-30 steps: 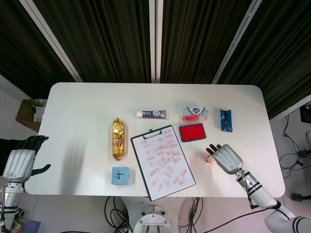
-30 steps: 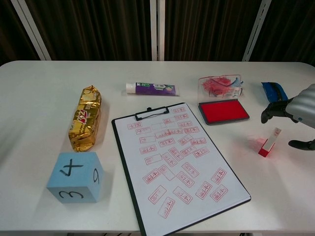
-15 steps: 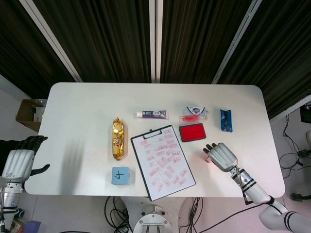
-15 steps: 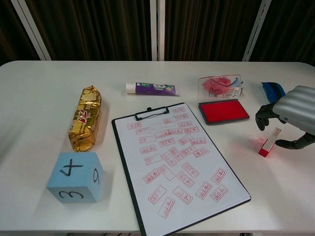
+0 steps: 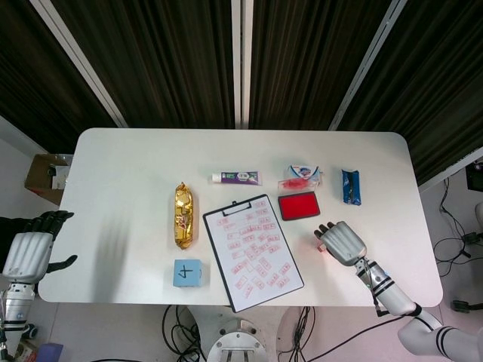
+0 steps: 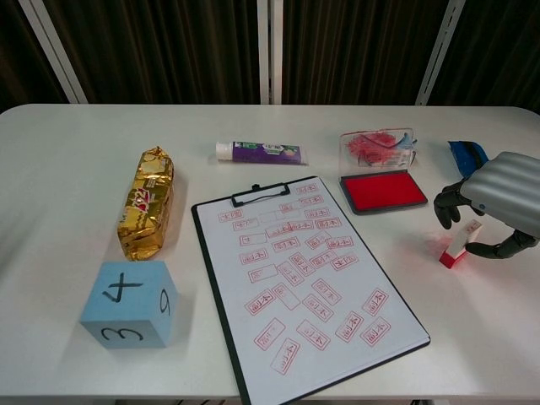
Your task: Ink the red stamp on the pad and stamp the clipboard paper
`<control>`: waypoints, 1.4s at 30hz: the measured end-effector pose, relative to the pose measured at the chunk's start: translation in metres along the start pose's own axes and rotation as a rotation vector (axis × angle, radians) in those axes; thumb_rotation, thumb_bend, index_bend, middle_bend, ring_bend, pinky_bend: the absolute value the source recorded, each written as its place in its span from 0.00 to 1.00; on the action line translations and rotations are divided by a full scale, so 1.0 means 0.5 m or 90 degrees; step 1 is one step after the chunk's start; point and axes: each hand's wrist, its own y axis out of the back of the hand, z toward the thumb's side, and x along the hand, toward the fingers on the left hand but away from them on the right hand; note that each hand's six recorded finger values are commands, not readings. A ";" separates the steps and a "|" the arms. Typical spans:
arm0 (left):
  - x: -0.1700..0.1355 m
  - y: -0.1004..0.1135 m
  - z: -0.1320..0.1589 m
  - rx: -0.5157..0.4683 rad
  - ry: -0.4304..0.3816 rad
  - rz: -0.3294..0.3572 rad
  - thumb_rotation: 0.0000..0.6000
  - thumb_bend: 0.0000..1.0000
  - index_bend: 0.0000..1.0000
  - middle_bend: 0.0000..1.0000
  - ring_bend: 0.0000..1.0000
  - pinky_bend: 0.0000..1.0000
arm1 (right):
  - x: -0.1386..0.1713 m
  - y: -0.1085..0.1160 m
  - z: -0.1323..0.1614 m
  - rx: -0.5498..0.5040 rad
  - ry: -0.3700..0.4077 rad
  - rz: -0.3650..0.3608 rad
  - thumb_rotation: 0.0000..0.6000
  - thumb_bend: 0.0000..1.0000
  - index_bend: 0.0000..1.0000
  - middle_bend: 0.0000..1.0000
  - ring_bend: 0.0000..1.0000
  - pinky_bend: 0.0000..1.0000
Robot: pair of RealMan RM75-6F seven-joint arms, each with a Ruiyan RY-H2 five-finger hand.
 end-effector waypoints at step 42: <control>0.000 -0.001 -0.001 -0.001 0.000 -0.003 1.00 0.00 0.20 0.19 0.16 0.24 | -0.036 0.047 -0.012 -0.037 -0.021 -0.084 1.00 0.48 0.85 0.76 0.72 0.86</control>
